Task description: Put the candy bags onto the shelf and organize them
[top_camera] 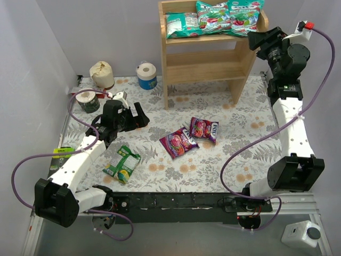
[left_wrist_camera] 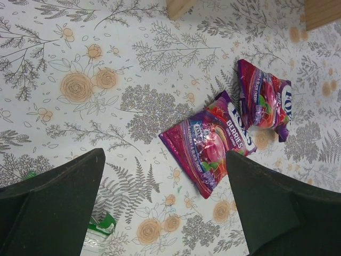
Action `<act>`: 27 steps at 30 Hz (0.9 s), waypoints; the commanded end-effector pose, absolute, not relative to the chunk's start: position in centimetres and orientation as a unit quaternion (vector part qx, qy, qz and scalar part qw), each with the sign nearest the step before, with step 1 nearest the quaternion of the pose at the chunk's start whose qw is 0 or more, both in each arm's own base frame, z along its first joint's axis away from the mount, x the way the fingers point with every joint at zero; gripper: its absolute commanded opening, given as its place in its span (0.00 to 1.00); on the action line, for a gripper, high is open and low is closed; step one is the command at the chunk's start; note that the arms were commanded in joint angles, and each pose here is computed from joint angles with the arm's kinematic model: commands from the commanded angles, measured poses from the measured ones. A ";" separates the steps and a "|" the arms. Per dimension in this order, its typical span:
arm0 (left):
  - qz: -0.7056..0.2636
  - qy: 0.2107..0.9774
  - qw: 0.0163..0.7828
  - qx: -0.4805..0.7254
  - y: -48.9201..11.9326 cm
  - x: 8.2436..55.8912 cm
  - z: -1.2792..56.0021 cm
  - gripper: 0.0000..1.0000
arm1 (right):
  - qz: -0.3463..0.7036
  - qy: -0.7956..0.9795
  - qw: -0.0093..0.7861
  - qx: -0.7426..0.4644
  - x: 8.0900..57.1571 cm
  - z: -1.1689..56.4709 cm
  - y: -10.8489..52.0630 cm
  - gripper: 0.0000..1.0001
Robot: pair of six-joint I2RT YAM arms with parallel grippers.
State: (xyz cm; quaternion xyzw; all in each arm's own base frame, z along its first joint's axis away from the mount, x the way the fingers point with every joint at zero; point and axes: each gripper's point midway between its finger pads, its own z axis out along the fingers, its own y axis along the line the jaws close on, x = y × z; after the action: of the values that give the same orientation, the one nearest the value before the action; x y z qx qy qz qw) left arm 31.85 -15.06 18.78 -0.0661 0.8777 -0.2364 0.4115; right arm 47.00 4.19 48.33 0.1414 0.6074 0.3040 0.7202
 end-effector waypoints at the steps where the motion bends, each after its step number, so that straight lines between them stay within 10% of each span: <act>1: -0.234 0.870 0.429 -0.069 -14.5 31.6 19.6 0.98 | 0.338 0.573 0.737 0.123 47.9 51.5 5.1 0.68; 27: -0.230 0.869 0.431 -0.070 -14.3 31.6 19.6 0.98 | 0.319 0.575 0.738 0.155 48.7 49.5 4.0 0.65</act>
State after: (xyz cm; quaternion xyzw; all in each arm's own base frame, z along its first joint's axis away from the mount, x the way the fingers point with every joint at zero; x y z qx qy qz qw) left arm 31.63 -14.85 18.67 -0.0678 0.8775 -0.2337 0.4132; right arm 49.47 3.51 46.36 0.1814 0.6104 0.3052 0.7080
